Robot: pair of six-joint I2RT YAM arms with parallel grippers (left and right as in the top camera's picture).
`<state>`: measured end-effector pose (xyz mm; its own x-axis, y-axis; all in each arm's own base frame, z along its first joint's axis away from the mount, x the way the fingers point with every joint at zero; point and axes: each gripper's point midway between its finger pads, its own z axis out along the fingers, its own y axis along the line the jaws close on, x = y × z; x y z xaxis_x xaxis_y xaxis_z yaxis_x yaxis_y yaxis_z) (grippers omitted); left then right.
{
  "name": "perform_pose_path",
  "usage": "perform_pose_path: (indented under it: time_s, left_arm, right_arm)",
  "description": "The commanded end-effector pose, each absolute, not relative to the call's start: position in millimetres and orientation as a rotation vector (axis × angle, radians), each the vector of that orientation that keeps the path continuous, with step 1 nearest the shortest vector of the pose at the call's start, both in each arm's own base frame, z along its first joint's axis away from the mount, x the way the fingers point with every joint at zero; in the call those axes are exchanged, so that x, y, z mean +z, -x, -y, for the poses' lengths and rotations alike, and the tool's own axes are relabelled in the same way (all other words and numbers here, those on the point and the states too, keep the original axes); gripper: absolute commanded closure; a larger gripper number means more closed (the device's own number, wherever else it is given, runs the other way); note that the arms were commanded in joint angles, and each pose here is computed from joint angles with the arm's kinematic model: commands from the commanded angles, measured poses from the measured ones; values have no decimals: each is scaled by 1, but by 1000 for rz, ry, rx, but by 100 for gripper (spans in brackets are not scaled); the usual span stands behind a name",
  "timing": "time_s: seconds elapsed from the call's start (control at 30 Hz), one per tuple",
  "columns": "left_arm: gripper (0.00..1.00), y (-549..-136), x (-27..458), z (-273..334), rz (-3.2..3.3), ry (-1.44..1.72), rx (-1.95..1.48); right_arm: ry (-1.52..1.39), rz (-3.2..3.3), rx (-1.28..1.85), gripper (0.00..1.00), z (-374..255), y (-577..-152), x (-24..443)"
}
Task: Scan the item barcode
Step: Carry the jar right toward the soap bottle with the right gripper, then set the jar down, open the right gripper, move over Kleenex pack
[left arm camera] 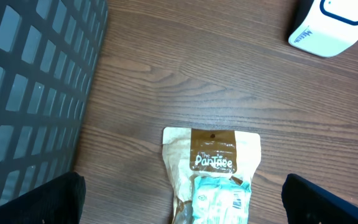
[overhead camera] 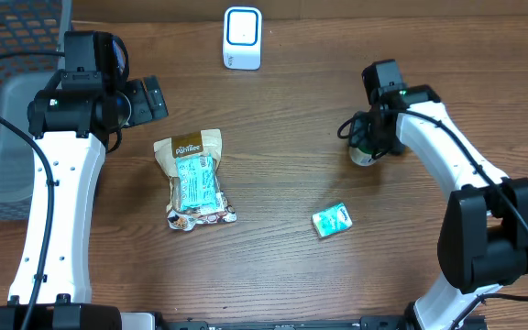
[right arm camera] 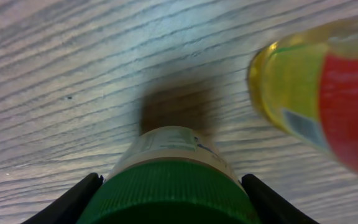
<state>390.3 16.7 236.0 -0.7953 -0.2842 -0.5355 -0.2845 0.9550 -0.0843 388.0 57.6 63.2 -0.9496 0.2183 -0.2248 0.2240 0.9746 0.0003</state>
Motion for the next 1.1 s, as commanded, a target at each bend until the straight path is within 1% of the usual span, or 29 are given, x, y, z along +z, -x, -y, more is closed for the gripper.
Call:
perform_pose_path:
  time_s: [0.0,0.07,0.1,0.2,0.3,0.37,0.5,0.6,0.7,0.77,0.9,1.0,1.03,1.07]
  left_arm:
    - [0,-392,239,-15,-2532,375,-1]
    - [0,-392,239,-15,-2532,375,-1]
    - [0,-392,239,-15,-2532,375,-1]
    - [0,-392,239,-15,-2532,375,0]
    - [0,-392,239,-15,-2532,375,-1]
    - [0,-392,239,-15,-2532,375,0]
    - [0,-392,239,-15,-2532,375,-1]
    - [0,-392,239,-15,-2533,375,-1]
    - [0,-392,239,-15,-2532,375,-1]
    - [0,-392,239,-15,-2532,375,0]
    - [0,-392,239,-15,-2532,375,-1]
    - [0,-392,239,-15,-2532,375,-1]
    - [0,-392,239,-15,-2532,375,-1]
    - [0,-392,239,-15,-2532,375,-1]
  right_arm:
    - [-327,-2880,-12,67,-61,-390,63]
    - [-327,-2877,-11,58,-61,-390,61]
    - [-327,-2876,-11,48,-61,-390,61]
    - [-327,-2876,-10,36,-61,-390,61]
    - [-327,-2873,-9,14,-61,-391,61]
    - [-327,-2871,-8,11,-61,-391,61]
    - [-326,-2847,3,11,-62,-398,71]
    - [-322,-2807,28,11,-65,-405,104]
    - [-298,-2791,129,9,-79,-404,146]
    - [-324,-2801,204,0,-87,-394,170]
    - [-339,-2827,352,0,-102,-373,195]
    - [-338,-2890,436,0,-110,-356,195]
    - [-345,-2922,450,9,-112,-349,192]
    - [-350,-2952,458,22,-113,-342,189]
